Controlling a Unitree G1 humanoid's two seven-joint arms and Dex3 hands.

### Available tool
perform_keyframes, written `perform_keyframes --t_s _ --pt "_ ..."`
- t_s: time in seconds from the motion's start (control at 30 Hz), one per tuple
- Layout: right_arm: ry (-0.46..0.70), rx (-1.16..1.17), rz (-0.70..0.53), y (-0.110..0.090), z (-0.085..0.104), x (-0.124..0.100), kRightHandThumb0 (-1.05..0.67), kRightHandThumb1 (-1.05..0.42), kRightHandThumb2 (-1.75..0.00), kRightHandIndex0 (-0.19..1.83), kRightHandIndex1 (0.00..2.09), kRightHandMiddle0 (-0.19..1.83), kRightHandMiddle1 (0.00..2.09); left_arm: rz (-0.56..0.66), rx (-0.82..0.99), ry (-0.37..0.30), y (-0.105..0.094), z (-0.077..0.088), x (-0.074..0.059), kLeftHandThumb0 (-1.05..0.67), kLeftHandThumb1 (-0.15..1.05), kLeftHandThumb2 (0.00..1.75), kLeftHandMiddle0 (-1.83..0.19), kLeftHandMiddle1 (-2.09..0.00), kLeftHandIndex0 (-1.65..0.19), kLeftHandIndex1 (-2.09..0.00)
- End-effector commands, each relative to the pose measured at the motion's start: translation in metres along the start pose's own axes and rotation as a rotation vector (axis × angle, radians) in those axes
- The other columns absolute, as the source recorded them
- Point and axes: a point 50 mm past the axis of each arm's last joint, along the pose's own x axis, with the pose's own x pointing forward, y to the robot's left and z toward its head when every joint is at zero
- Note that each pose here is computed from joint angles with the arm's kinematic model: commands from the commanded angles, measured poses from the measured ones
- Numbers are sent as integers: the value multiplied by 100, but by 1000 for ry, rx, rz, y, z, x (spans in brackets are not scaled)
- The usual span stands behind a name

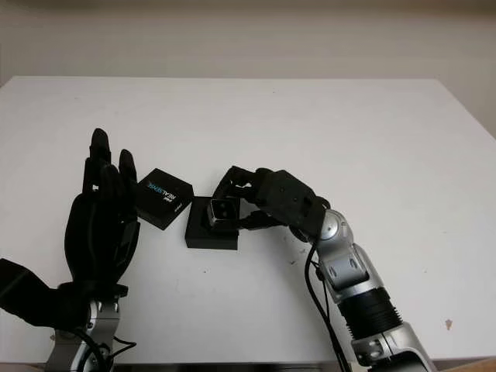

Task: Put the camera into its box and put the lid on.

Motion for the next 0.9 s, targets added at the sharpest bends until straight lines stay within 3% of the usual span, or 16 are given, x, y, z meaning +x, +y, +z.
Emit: perform_keyframes --t_s 0.0,0.5,0.87 --pt "23 9 8 5 -7 0 -39 -96 -6 38 6 28 187 -1 -9 -11 -2 0 -1 -72 105 55 19 -3 19 -1" --pt "15 52 -14 11 -9 2 -40 -95 -5 37 6 27 187 3 -5 -8 -3 0 -1 -73 105 56 19 -4 19 -2" --pt "-10 55 -45 26 -12 2 -43 -95 -5 41 8 28 189 1 -4 -13 -3 0 0 -73 105 55 19 -3 19 -1"
